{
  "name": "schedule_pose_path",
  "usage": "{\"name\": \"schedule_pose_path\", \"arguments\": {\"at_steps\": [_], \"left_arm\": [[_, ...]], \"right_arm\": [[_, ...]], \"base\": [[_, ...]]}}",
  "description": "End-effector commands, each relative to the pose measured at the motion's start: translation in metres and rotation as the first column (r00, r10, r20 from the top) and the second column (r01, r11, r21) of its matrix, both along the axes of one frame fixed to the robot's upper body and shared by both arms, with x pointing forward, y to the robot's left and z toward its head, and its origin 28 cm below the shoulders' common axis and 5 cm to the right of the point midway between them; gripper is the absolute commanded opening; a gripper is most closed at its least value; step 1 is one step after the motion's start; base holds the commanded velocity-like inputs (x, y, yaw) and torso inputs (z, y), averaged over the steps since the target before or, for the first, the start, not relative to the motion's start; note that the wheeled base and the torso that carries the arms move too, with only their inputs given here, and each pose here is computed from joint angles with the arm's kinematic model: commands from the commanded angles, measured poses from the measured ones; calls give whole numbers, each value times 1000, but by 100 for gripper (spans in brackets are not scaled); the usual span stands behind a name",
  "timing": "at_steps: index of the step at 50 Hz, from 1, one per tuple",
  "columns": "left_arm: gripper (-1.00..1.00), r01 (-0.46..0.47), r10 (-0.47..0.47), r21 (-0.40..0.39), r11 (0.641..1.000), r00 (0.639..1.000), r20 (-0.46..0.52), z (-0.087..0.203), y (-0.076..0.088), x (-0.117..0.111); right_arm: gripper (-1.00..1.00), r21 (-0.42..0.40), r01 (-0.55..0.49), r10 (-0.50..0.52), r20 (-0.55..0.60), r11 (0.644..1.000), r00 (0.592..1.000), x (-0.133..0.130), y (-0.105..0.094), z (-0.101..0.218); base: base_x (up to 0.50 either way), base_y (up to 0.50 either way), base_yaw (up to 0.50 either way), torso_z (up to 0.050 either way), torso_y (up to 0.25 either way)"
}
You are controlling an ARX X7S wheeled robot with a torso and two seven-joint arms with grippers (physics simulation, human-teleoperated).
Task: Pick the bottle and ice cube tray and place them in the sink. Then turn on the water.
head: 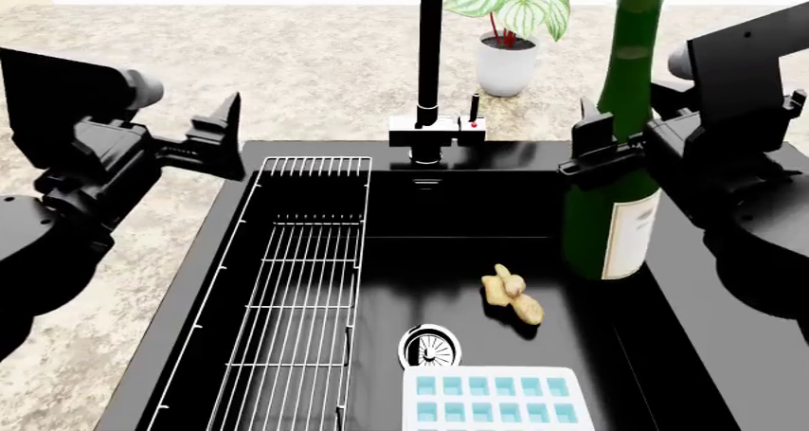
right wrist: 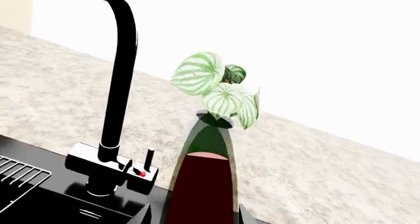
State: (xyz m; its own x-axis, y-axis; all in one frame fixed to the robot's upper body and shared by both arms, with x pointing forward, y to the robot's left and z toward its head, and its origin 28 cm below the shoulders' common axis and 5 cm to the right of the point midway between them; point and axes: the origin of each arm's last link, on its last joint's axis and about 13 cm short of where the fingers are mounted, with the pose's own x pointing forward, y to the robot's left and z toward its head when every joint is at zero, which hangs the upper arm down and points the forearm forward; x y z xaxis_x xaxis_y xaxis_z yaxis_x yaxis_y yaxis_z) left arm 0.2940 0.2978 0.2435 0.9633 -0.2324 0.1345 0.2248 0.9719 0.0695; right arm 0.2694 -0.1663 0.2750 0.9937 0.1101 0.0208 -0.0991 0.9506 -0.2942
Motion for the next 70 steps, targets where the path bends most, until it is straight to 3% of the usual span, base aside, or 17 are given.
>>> {"name": "schedule_pose_path", "arguments": {"at_steps": [1,23,70], "left_arm": [[100,-24,24,-7,1000,1000,0,1,3,-2],[100,-37,37,-3,999,999,-2,1,8,-7],[100,-89,89,1,996,996,18,7,24,-20]], "right_arm": [[-100,-18,-18,17,-19,1000,1000,14,9,-15],[-100,-3,-100,99,-112,995,989,38,33,-46],[-100,113,-225,237,-107,968,966,112,89,-65]], "base": [[0,0,0,0,0],[0,0,0,0,0],[0,0,0,0,1]]}}
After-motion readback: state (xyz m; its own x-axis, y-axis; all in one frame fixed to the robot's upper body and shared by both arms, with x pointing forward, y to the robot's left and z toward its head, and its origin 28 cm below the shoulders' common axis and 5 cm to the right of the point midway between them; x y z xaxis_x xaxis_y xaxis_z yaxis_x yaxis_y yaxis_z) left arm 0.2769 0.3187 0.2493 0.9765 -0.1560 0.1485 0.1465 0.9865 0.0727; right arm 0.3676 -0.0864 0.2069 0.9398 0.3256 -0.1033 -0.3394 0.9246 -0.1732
